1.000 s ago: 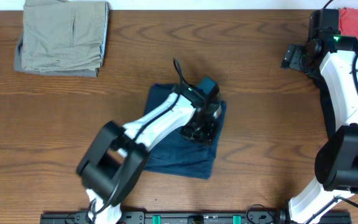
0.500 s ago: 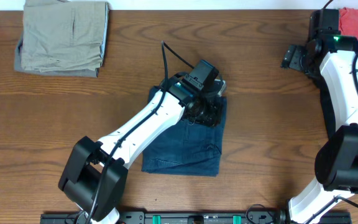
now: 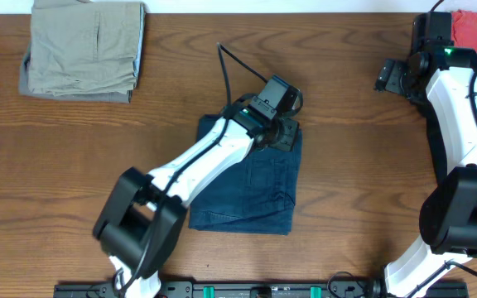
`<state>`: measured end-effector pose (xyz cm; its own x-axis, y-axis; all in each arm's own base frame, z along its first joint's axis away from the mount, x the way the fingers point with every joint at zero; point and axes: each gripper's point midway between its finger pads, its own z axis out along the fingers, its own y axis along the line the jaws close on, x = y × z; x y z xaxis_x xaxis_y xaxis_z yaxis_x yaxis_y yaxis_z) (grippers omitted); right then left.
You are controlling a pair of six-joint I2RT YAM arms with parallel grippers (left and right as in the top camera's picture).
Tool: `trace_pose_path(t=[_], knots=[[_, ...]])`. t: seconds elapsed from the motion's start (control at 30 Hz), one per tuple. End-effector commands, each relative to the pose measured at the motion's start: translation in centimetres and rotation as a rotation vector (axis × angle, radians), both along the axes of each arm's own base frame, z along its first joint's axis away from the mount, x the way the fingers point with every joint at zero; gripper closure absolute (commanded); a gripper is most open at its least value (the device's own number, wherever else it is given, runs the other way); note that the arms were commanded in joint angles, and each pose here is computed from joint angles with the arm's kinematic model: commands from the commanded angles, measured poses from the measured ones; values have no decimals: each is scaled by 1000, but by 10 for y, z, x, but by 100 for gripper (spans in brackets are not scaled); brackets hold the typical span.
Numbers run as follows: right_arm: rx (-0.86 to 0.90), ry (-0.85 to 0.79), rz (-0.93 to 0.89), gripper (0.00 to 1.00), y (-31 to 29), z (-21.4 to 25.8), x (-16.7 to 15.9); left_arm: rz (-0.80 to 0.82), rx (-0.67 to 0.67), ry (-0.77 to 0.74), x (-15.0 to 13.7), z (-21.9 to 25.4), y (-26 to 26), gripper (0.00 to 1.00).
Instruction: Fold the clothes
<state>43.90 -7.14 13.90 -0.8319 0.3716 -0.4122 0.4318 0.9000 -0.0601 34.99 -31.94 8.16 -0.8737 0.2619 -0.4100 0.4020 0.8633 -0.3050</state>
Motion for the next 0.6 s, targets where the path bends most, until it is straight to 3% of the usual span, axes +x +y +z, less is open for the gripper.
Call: trace_pose_path(t=[0.0,0.33,0.57], knots=[[-4,-1,-17,1,-2,-1,1,39,30,24,5,-24,3,72],[-5,-1,-17,1,-2,-1,1,38,84,88,4,-76,3,72],[-4,-1,-17,1,-2,-1,1,36,55,60,5,-53,1,72]])
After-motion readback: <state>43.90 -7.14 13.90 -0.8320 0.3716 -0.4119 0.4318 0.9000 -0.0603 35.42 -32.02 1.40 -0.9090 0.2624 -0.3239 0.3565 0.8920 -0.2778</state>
